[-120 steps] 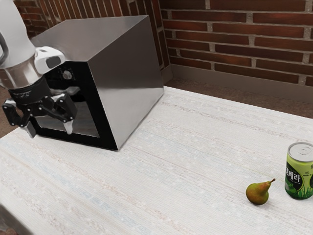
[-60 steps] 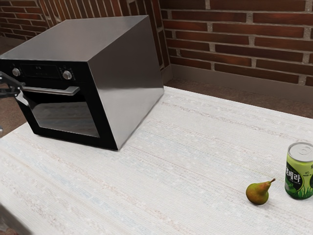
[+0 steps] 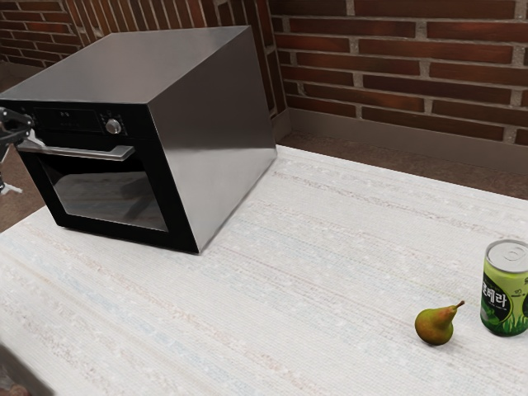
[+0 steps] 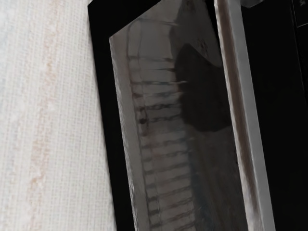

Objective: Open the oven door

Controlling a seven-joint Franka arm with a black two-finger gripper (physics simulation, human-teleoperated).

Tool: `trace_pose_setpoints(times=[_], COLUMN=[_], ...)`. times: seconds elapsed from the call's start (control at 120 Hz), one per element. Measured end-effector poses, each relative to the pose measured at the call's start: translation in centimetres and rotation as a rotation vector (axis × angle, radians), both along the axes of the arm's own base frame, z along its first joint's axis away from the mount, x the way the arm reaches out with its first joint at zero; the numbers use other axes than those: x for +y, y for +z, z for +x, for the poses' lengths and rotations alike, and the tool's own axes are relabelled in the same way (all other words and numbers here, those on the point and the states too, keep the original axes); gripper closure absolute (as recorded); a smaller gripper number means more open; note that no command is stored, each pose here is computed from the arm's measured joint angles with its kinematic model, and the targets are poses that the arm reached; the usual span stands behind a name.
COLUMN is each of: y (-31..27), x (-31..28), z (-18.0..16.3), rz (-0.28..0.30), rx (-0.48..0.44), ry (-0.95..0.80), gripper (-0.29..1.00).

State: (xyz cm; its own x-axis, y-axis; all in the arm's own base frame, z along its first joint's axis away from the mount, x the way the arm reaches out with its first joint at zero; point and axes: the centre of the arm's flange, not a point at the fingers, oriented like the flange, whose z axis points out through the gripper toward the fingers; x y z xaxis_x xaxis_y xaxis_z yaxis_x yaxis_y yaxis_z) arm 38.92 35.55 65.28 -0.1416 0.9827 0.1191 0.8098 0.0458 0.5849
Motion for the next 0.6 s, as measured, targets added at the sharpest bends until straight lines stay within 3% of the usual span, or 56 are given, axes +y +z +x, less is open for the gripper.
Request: trace_pose_setpoints(times=[0.15,0.6], y=[0.3,-2.3], x=[1.3,2.8], z=[2.6,6.1], rz=[0.019,-0.019], rx=[-0.016,-0.011], ry=[0.03,0.079], gripper=[0.0,0.0])
